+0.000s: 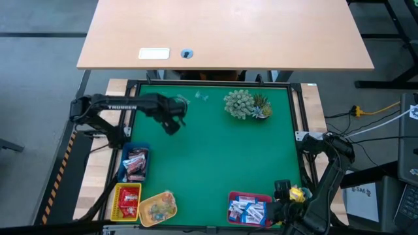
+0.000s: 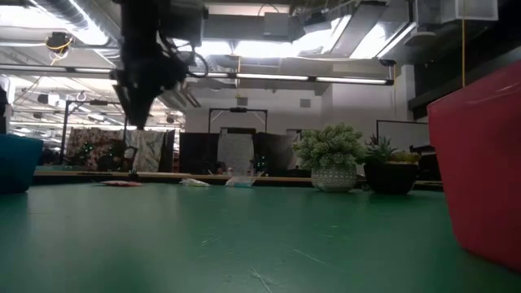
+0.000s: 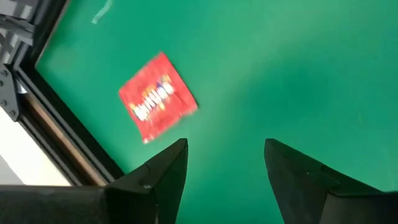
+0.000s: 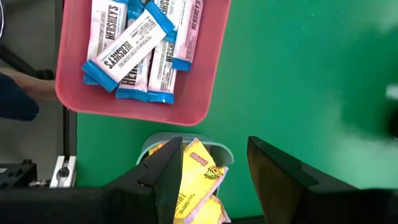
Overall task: Sort candy
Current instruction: Put the red candy into the yellow bin
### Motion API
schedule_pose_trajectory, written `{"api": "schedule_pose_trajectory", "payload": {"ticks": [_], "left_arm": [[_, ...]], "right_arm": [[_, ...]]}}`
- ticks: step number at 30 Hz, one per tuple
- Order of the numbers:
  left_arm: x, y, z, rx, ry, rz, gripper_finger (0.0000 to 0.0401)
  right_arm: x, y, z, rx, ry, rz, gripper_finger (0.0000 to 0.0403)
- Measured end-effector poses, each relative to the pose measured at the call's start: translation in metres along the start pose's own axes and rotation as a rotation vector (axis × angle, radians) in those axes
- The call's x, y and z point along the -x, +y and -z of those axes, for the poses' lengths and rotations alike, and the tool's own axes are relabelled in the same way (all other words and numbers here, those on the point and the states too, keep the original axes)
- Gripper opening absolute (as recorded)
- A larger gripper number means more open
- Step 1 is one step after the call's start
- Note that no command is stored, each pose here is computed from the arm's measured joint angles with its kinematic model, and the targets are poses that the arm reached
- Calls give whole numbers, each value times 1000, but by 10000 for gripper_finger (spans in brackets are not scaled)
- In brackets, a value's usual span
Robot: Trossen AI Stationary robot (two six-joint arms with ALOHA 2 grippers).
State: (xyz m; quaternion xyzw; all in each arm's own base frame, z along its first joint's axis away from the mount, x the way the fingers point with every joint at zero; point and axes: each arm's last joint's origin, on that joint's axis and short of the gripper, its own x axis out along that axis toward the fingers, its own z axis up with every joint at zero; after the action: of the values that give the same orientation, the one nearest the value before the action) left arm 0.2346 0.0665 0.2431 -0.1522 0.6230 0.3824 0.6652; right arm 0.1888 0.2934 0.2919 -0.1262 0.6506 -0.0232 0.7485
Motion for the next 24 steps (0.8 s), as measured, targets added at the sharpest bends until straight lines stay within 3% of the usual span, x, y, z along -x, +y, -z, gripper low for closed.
{"api": "schedule_pose_trajectory", "payload": {"ticks": [6, 14, 24], "left_arm": [[-28, 30, -20, 186, -23, 23, 200], [-82, 53, -6, 377, 44, 34, 200], [-113, 56, 11, 431, 65, 72, 200]], "right_arm": [[0, 3, -3, -12, -28, -34, 179], [0, 7, -6, -24, -59, -72, 179], [0, 6, -7, -26, -91, -45, 179]]}}
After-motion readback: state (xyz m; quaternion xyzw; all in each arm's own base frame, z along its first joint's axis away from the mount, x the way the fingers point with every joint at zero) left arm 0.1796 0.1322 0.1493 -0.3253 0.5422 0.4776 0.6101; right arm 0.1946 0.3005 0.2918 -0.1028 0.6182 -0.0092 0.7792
